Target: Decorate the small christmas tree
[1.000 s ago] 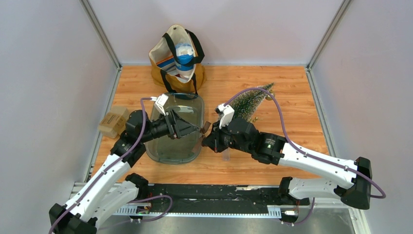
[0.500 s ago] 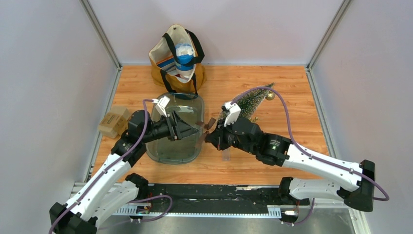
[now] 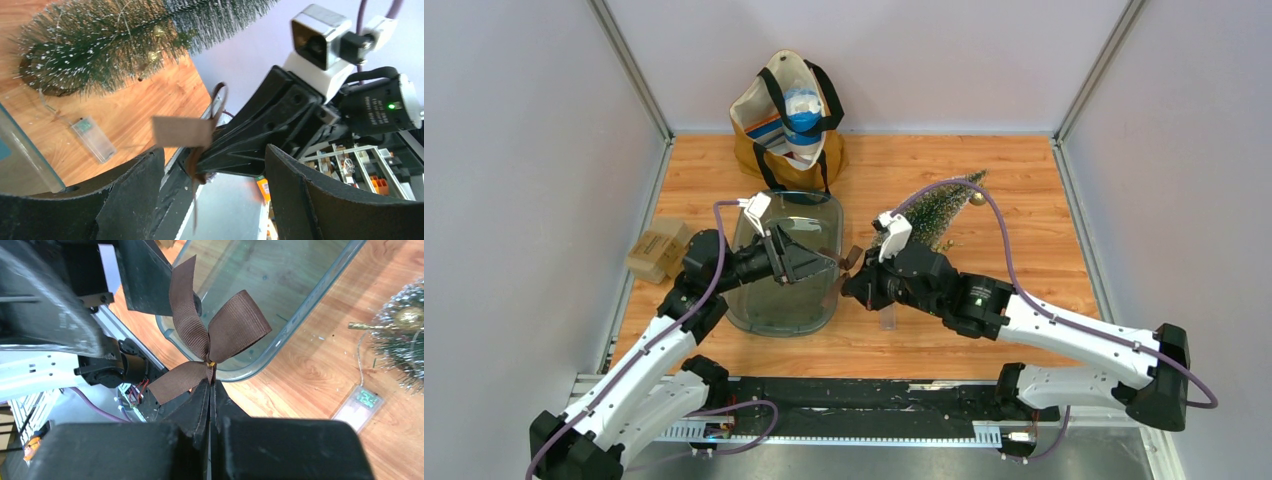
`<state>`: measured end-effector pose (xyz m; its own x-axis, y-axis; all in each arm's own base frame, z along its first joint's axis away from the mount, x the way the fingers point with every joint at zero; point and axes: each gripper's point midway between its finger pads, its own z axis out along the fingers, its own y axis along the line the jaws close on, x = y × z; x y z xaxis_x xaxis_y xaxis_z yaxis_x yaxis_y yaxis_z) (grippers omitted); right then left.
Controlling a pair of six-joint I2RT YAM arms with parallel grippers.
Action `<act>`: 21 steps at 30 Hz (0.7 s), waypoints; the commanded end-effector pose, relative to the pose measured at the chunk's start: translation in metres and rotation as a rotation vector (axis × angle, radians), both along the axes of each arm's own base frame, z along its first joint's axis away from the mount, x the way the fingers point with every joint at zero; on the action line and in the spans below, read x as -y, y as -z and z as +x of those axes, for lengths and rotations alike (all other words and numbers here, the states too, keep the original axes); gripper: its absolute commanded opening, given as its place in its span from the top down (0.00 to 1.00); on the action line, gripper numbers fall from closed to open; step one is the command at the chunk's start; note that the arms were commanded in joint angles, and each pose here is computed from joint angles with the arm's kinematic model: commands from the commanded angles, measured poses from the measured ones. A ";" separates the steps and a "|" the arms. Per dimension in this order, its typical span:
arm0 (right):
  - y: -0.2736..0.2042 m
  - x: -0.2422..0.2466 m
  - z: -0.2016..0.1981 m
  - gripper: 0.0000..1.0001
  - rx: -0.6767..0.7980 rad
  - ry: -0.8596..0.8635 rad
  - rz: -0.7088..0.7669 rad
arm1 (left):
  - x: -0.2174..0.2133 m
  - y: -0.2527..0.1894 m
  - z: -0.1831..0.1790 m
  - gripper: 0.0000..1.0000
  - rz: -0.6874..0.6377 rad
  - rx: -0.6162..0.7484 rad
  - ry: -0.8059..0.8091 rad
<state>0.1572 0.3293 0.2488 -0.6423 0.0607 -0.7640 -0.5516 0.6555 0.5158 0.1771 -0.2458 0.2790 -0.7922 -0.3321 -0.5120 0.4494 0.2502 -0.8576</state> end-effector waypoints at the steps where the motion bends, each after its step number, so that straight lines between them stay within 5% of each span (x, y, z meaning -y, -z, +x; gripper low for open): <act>1: -0.020 -0.017 -0.004 0.99 0.004 -0.061 0.057 | 0.003 -0.025 -0.004 0.19 -0.067 0.076 0.036; 11: -0.017 -0.027 -0.010 0.99 -0.011 -0.121 0.055 | 0.005 -0.020 -0.003 0.23 -0.045 0.072 0.040; 21: -0.020 -0.021 -0.004 0.98 0.010 -0.084 0.045 | 0.003 -0.014 -0.005 0.38 0.006 0.093 0.043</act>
<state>0.1442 0.3474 0.2392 -0.6835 -0.0158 -0.7297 -0.5884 0.6036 0.5381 0.1769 -0.2483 0.2763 -0.7909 -0.3086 -0.5284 0.4692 0.2485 -0.8474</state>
